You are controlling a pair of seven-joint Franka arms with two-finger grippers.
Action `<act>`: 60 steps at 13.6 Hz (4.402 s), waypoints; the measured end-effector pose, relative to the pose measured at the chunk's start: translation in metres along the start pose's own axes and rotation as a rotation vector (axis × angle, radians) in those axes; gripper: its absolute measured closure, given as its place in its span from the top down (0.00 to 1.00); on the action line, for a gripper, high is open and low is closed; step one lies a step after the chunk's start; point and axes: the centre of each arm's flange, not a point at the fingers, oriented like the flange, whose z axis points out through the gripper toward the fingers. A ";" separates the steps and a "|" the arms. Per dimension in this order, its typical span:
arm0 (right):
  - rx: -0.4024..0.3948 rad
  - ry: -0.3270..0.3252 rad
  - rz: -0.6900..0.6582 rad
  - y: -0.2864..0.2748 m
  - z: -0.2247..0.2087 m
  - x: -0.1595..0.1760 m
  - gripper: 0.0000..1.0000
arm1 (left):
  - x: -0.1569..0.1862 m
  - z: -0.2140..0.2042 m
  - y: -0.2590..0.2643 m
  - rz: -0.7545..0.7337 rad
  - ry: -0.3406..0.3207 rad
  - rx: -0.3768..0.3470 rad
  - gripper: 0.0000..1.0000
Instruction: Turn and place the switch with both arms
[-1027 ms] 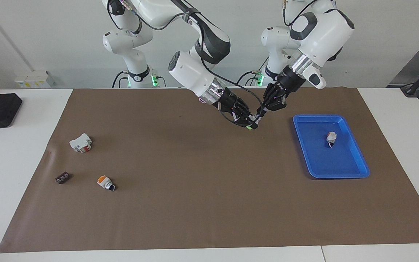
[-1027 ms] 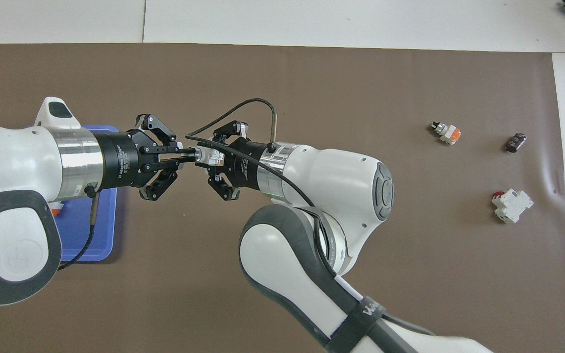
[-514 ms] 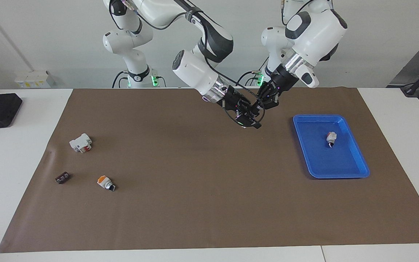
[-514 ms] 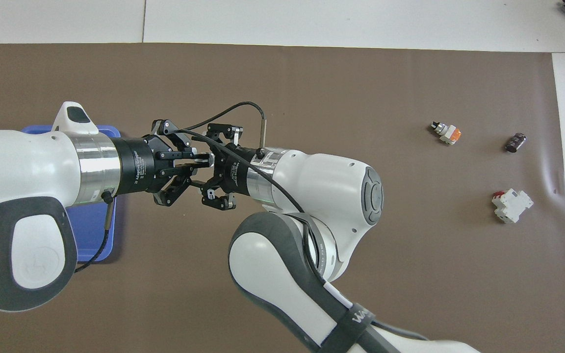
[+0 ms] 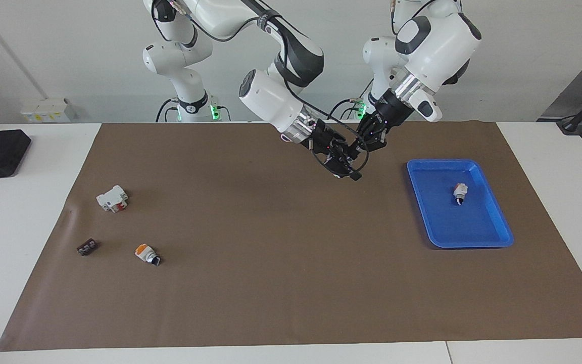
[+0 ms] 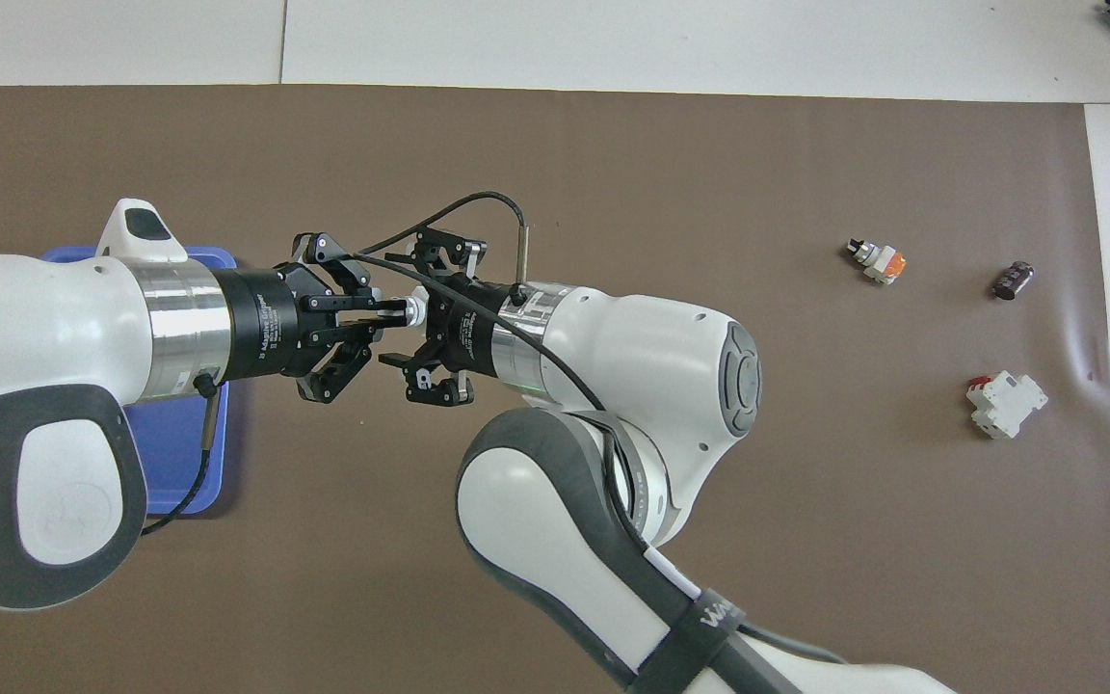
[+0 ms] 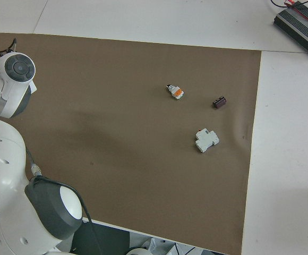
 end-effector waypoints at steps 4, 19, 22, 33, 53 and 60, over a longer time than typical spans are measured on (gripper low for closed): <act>0.000 0.000 0.000 0.000 0.000 0.000 1.00 | 0.046 -0.008 0.003 0.023 0.034 -0.015 0.10; -0.056 0.377 -0.809 -0.080 -0.089 0.119 1.00 | 0.249 -0.071 -0.041 0.961 0.370 0.356 0.10; -0.204 0.486 -0.986 -0.110 -0.148 0.168 1.00 | 0.283 -0.062 -0.054 1.098 0.318 0.431 0.10; -0.644 0.560 -1.246 -0.112 -0.365 0.173 1.00 | 0.326 -0.016 -0.082 1.297 0.214 0.586 0.10; -0.845 0.534 -1.256 -0.086 -0.483 0.126 1.00 | 0.154 -0.081 0.039 1.532 0.157 0.597 1.00; -0.876 0.505 -1.229 -0.081 -0.484 0.133 1.00 | 0.101 -0.116 0.046 1.536 0.130 0.616 1.00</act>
